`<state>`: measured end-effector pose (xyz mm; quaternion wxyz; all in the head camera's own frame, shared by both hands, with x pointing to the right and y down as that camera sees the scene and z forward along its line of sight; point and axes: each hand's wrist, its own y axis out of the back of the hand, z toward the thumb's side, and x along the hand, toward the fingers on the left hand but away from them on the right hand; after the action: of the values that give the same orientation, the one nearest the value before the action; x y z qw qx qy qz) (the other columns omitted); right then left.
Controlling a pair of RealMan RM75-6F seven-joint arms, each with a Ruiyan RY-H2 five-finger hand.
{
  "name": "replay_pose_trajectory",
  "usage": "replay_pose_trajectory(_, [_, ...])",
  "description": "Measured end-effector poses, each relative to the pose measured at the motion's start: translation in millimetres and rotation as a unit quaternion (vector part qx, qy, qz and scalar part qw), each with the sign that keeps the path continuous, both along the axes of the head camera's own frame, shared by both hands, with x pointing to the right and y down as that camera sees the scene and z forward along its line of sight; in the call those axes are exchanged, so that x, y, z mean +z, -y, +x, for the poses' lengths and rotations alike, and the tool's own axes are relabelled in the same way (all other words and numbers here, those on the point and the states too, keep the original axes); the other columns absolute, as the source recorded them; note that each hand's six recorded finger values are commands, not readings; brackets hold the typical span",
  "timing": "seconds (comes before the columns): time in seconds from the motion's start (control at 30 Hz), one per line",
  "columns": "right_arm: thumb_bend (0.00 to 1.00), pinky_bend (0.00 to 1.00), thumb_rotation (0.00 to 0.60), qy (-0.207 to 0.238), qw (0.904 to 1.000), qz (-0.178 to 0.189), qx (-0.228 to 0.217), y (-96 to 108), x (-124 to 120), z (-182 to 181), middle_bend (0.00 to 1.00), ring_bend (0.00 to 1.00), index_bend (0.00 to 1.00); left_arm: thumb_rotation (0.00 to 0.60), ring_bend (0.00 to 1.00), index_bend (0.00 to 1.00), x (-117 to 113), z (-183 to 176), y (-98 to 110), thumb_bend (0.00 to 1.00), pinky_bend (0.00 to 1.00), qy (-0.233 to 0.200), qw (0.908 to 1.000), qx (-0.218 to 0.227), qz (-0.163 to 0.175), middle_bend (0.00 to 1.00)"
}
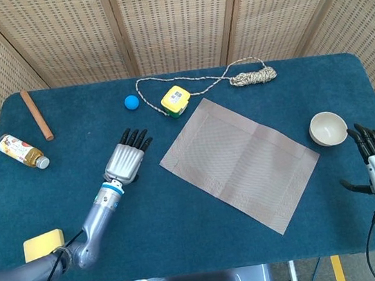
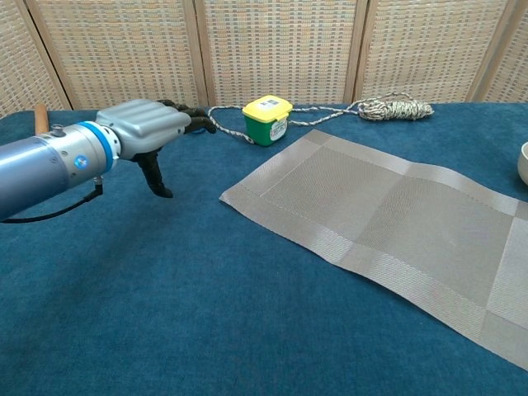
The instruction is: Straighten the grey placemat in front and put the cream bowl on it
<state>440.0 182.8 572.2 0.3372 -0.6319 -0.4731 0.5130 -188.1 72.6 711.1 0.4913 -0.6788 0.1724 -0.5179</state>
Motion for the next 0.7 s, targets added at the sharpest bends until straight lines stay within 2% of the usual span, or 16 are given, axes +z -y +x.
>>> replay_pose_trajectory(0.17, [0.24, 0.0, 0.6, 0.004, 1.0, -0.003, 0.001, 0.8, 1.8, 0.8, 0.0, 0.0, 0.07, 0.6, 0.0, 0.1, 18.2, 22.3, 3.4, 0.05, 0.0, 0.015, 0.9998, 0.013, 0.001, 0.0])
replay_pose_trajectory(0.43, [0.24, 0.0, 0.6, 0.008, 0.9999, 0.004, 0.009, 4.0, -0.5, 5.4, 0.0, 0.0, 0.08, 0.6, 0.0, 0.1, 38.5, 48.7, 11.3, 0.06, 0.0, 0.022, 0.9997, 0.01, 0.003, 0.0])
replay_pose_trajectory(0.7, [0.24, 0.0, 0.6, 0.015, 0.9998, 0.008, 0.013, 5.4, -2.2, 7.0, 0.0, 0.0, 0.08, 0.6, 0.0, 0.12, 54.1, 70.0, 8.6, 0.07, 0.0, 0.026, 0.9996, 0.009, -0.007, 0.0])
